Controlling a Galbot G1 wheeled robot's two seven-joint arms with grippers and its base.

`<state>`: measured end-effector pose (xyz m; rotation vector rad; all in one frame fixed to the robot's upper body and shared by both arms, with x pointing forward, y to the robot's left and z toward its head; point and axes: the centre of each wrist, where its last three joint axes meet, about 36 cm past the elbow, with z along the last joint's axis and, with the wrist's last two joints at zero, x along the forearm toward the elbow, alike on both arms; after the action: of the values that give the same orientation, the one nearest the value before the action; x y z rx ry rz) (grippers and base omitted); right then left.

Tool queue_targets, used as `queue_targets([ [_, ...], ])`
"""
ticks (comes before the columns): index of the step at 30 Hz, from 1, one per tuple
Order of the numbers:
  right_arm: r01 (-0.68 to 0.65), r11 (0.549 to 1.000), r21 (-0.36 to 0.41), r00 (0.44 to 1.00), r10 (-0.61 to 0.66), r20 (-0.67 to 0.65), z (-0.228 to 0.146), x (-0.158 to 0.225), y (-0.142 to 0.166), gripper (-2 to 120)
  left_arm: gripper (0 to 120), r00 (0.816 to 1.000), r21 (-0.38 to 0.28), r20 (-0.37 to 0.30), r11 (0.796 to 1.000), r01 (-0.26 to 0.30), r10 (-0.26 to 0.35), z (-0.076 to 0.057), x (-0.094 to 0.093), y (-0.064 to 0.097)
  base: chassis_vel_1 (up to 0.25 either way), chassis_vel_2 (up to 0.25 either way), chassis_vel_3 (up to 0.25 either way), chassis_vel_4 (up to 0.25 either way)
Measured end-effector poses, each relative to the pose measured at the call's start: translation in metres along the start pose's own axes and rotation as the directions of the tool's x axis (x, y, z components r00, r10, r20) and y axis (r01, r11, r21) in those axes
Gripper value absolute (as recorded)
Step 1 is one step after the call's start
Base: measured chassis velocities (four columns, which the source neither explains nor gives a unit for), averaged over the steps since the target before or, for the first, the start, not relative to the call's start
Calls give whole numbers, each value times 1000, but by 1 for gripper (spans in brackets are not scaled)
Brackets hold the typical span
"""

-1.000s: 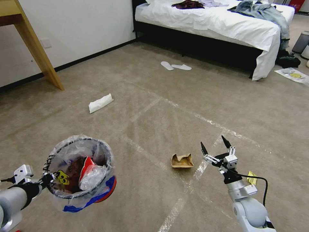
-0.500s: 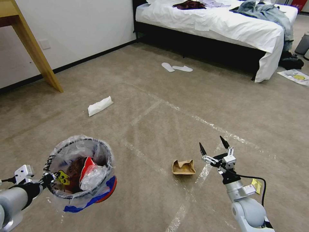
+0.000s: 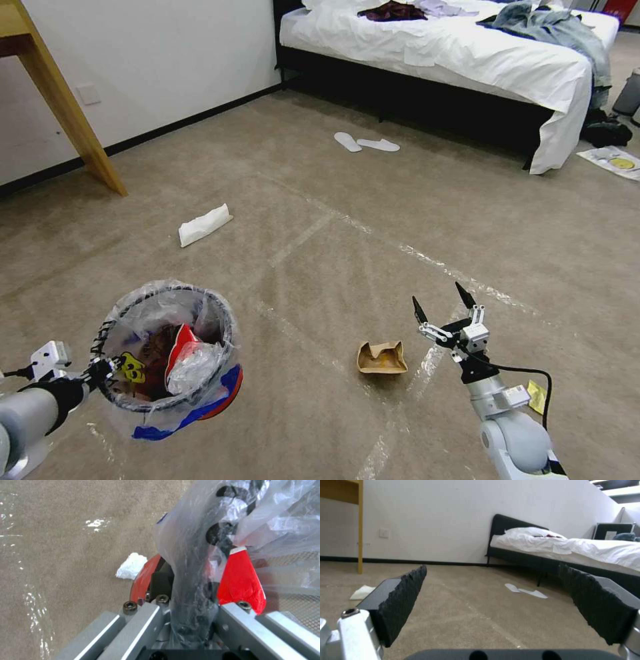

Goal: Pick up the trash bin and place the garbage on the floor into it.

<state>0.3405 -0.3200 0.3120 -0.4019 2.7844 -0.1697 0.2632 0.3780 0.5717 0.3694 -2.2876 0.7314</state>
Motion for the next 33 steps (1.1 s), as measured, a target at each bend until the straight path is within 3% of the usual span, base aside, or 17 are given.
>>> queue_targets([
  [25,-10,1000,3,1000,10,-2,3,1,-1,100,1,1000,-2,-1,1000,0,0,2,1,-1,-75,70,69,-72],
  [33,14,999,39,1000,-13,-9,6,-4,-8,100,1,1000,-2,-1,1000,-4,4,0,-2,0,-74,57,72,-72],
])
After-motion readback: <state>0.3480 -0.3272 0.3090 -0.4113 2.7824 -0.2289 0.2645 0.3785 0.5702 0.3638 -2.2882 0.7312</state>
